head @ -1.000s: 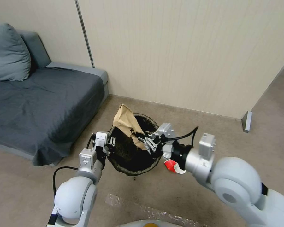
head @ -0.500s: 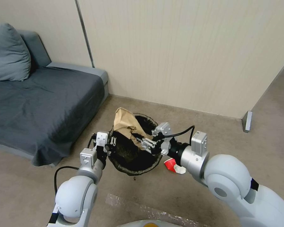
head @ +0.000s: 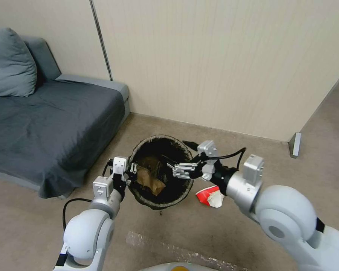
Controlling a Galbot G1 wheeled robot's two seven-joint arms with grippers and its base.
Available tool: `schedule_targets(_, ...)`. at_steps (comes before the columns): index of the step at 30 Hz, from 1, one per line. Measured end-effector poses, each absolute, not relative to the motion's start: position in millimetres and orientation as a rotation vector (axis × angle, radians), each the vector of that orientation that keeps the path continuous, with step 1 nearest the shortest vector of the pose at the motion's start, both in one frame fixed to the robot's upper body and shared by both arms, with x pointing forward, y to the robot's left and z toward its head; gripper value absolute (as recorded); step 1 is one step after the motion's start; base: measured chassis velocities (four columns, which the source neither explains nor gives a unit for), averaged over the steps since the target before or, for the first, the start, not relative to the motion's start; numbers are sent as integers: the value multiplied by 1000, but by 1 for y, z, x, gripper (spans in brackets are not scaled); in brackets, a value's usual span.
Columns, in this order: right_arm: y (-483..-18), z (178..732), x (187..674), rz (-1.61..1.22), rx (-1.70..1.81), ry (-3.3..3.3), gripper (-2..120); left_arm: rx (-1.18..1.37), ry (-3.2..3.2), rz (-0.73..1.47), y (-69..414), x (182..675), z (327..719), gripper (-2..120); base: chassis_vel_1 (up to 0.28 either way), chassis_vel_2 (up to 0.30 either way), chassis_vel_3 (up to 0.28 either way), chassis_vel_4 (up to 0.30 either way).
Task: Pick up the trash bin, then pick up the garbage from the floor and place it into the trash bin.
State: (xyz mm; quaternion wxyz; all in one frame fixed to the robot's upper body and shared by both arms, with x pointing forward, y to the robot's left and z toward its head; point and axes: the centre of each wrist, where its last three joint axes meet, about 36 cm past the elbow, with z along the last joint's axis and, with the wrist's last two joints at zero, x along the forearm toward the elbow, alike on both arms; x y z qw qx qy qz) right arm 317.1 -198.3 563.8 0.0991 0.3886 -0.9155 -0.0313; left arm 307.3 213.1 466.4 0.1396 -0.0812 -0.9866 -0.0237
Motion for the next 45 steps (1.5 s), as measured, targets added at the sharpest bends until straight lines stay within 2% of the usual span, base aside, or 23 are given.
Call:
schedule_targets(13, -221, 595, 308, -90, 1045, -2883, 100, -236, -2851, -65, 213, 308, 466, 5, 0, 0, 0, 0)
schedule_targets(16, -232, 598, 318, -73, 945, -2943, 100, -235, -2854, -66, 214, 307, 468, 5, 0, 0, 0, 0)
schedule_targets(20, -268, 564, 367, 16, 677, -2971, 100, -235, -2859, -69, 217, 304, 470, 5, 0, 0, 0, 0)
schedule_targets(27, -291, 512, 397, -28, 500, -2878, 100, -234, -2863, -66, 220, 303, 472, 5, 0, 0, 0, 0)
schedule_targets(41, -279, 445, 416, -383, 155, -2584, 100, -236, -2867, -67, 223, 304, 471, 5, 0, 0, 0, 0)
schedule_targets(45, -270, 406, 417, -464, 60, -2442, 100, -233, -2864, -68, 222, 306, 465, 5, 0, 0, 0, 0)
